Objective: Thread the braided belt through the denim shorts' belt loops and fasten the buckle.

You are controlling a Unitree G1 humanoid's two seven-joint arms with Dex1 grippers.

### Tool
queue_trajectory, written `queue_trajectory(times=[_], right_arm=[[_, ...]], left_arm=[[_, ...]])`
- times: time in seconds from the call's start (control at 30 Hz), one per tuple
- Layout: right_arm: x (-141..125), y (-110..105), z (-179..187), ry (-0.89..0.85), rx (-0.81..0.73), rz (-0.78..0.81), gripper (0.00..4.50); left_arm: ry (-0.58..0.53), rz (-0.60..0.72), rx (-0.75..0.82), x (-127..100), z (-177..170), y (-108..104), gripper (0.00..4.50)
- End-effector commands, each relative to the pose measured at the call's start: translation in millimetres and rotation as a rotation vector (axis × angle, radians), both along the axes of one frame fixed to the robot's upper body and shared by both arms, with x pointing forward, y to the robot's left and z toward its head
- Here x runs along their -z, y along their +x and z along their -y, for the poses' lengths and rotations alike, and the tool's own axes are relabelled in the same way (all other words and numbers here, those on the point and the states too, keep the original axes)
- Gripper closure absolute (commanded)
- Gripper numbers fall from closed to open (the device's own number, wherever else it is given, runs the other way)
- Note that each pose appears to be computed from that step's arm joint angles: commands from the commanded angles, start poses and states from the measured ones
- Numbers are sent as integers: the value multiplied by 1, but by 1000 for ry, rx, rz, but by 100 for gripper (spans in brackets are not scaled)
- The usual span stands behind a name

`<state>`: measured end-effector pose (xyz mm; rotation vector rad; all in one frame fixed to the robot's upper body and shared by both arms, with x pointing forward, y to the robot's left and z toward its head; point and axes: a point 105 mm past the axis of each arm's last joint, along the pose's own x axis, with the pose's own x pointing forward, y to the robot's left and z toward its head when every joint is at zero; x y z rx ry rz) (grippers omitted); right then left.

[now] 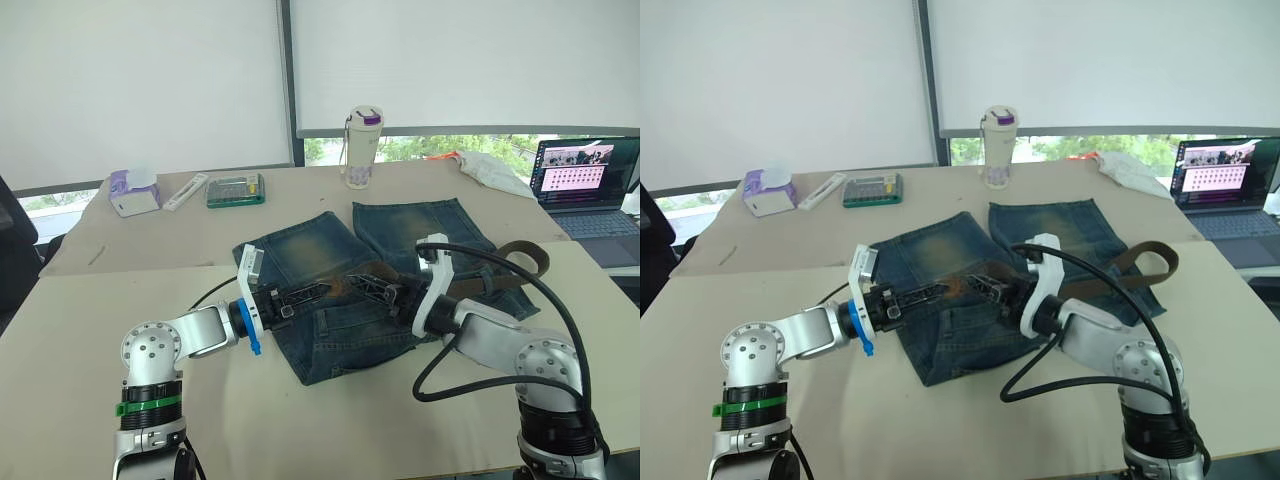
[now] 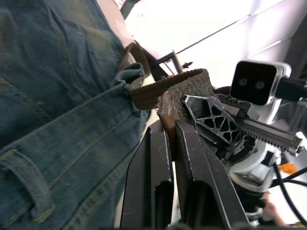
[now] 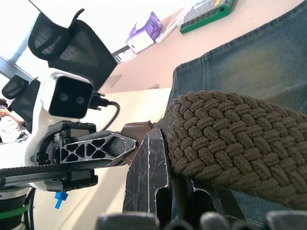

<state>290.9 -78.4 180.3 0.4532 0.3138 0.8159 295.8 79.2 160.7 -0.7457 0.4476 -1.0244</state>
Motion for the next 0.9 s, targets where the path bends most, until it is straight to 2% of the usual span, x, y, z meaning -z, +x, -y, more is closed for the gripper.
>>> queue_trajectory(times=[0.03, 0.23, 0.37, 0.47, 0.57, 0.7, 0.9], right_arm=[[-10, 0, -4, -4, -18, 50, 447], [19, 5, 5, -152, 14, -1, 450], [44, 9, 13, -209, 54, -63, 450], [63, 14, 11, -226, 78, -111, 450], [74, 15, 7, -243, 76, -133, 450], [75, 16, -8, -206, 36, -145, 450], [77, 22, -29, -175, -15, -158, 450]], left_arm=[[132, 189, -26, -5, -1, -1, 450], [313, 436, -5, -1, -24, -11, 244], [428, 517, 42, 12, -37, -23, 110], [510, 534, 61, 30, -45, -29, 110], [544, 536, 65, 41, -49, -32, 110], [553, 522, 54, 47, -53, -32, 110], [520, 423, 3, 57, -57, -24, 110]])
